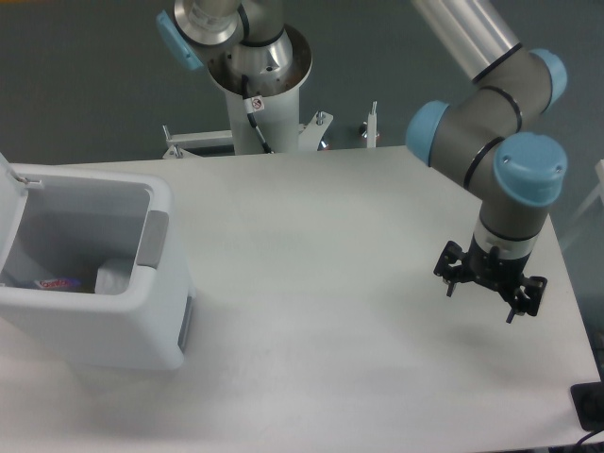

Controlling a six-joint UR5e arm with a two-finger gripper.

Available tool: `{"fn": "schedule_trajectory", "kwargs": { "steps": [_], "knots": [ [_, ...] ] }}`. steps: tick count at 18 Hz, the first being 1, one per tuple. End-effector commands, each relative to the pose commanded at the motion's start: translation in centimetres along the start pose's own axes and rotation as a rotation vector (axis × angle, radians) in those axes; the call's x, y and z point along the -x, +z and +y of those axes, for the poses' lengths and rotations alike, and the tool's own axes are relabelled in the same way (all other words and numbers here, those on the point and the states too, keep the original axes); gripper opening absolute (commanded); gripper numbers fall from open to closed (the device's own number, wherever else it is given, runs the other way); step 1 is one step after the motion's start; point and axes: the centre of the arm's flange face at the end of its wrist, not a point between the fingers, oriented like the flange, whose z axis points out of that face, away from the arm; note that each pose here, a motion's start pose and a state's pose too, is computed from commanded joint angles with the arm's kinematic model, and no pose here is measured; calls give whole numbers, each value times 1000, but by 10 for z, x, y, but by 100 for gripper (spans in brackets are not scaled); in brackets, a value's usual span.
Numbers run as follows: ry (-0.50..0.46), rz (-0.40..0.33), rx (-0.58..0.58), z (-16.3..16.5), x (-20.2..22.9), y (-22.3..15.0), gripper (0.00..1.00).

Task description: Place the trash in the trash can

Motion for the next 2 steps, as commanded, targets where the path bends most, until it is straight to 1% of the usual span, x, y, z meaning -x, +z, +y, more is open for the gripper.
{"fn": "schedule_trajectory", "kwargs": {
  "steps": [2],
  "knots": [
    [3, 3, 0, -2, -1, 2, 100]
  ]
}}
